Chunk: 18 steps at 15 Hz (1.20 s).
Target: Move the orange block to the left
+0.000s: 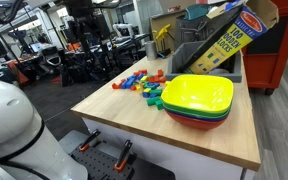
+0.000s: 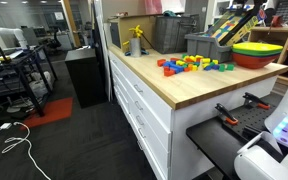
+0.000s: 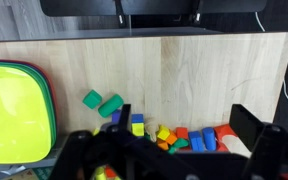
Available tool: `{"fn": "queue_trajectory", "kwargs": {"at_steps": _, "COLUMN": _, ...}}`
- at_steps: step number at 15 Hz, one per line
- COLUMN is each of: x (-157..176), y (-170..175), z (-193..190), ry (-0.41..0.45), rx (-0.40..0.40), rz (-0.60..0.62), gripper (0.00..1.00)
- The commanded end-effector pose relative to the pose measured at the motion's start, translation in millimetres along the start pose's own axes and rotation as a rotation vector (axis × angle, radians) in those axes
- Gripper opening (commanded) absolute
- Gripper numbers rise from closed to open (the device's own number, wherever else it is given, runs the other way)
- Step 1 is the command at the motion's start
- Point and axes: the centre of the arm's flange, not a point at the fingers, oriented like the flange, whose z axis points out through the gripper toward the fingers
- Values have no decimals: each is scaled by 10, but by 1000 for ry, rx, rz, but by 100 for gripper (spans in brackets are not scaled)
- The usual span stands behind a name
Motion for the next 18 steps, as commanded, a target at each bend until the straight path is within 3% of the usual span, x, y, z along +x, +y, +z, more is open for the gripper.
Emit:
{"fn": "queue_trajectory", "kwargs": {"at_steps": 1, "x": 0, "y": 0, "z": 0, "ry": 0, "rx": 0, "rz": 0, "gripper": 100}}
{"fn": "queue_trajectory", "kwargs": {"at_steps": 12, "x": 298, "y": -237, "z": 78, "ry": 0, "rx": -13, "rz": 4, "gripper": 100}}
{"fn": "queue_trajectory", "kwargs": {"at_steps": 18, "x": 848, "y": -936, "z": 214, "ry": 20, "rx": -34, "rz": 127, "gripper": 100}}
